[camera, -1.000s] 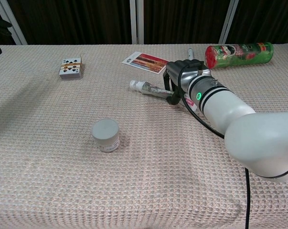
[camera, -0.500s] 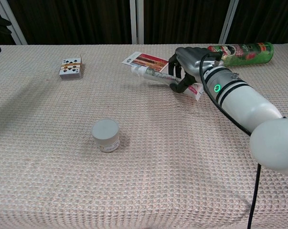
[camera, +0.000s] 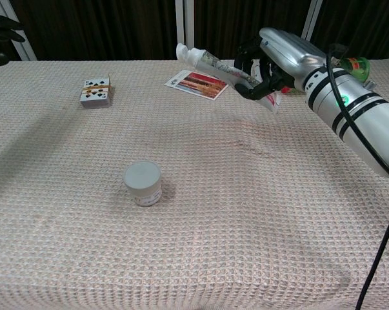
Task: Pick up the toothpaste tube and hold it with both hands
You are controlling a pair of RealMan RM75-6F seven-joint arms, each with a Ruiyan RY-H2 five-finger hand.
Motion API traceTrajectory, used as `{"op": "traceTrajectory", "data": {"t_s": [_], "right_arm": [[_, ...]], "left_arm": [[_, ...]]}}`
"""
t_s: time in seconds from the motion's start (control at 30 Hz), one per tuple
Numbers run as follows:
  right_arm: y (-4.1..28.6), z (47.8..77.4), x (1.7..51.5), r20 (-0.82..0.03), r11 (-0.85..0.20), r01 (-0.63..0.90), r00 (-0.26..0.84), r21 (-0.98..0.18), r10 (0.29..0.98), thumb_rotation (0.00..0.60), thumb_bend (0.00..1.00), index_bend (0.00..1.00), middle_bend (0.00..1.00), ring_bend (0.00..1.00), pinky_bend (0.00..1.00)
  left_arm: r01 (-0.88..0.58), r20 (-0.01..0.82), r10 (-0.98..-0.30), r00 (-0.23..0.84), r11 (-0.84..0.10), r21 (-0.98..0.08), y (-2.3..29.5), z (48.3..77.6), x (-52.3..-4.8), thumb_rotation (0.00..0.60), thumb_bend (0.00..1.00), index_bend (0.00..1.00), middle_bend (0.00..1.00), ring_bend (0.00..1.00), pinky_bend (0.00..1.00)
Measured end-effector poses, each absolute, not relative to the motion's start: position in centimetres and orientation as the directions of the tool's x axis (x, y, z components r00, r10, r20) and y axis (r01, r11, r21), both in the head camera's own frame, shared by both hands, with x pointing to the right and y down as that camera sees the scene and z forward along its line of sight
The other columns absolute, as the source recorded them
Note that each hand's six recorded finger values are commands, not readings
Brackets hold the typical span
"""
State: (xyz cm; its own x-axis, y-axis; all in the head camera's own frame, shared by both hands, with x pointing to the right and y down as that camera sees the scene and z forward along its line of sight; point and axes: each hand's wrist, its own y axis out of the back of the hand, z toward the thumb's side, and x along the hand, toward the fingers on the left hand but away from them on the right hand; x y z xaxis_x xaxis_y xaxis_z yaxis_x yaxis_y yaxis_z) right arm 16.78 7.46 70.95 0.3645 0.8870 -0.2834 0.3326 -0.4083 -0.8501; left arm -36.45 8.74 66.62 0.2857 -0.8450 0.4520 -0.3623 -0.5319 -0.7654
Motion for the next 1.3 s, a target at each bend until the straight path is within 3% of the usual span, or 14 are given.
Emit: {"op": "traceTrajectory", "data": {"t_s": [0.17, 0.33, 0.5, 0.57, 0.67, 0.73, 1.3], "right_arm": [[8.6, 70.2, 17.2, -0.232, -0.406, 0.404, 0.414, -0.82, 0.88, 0.6, 0.62, 0.96, 0.81, 0.72, 0.9], [9.9, 70.0, 17.4, -0.164, -0.385, 0.511, 0.424, -0.769, 0.89, 0.6, 0.62, 0.96, 0.81, 0.72, 0.9], [11.2, 71.4, 17.3, -0.149, -0.386, 0.59, 0.41, -0.709, 0.9, 0.6, 0.62, 0.96, 0.81, 0.72, 0.9], [11.7, 72.1, 16.8, -0.151, -0.393, 0.616, 0.407, -0.683, 0.901, 0.6, 0.62, 0.96, 0.81, 0.72, 0.9], [12.1, 72.7, 15.8, -0.148, -0.398, 0.646, 0.406, -0.651, 0.902, 0.6, 0.62, 0.96, 0.81, 0.72, 0.9], [12.2, 72.9, 14.8, -0.139, -0.398, 0.666, 0.408, -0.631, 0.903, 0.6, 0.62, 0.96, 0.81, 0.72, 0.9], [11.7, 72.2, 10.6, -0.059, -0.389, 0.709, 0.442, -0.588, 0.895, 0.6, 0.62, 0.96, 0.81, 0.72, 0.9]], "left_arm": [[-0.488, 0.456, -0.837, 0.304, -0.547, -0.68, 8.2, 66.6, -34.9, 0.237, 0.0, 0.09, 0.1, 0.06, 0.16], [-0.624, 0.467, -0.812, 0.349, -0.573, -0.53, 7.6, 66.7, -31.7, 0.24, 0.0, 0.09, 0.11, 0.06, 0.16], [-0.701, 0.455, -0.796, 0.4, -0.585, -0.407, 6.7, 66.6, -28.1, 0.243, 0.0, 0.09, 0.12, 0.06, 0.16], [-0.712, 0.449, -0.789, 0.42, -0.593, -0.376, 6.5, 66.5, -26.7, 0.219, 0.0, 0.09, 0.12, 0.06, 0.16], [-0.716, 0.446, -0.775, 0.448, -0.61, -0.34, 6.3, 66.2, -24.9, 0.109, 0.0, 0.09, 0.12, 0.06, 0.16], [-0.713, 0.448, -0.763, 0.466, -0.623, -0.32, 6.2, 66.1, -23.8, 0.072, 0.0, 0.09, 0.12, 0.06, 0.16], [-0.661, 0.453, -0.715, 0.533, -0.686, -0.305, 5.0, 66.6, -16.3, 0.004, 0.0, 0.09, 0.12, 0.06, 0.16]]}}
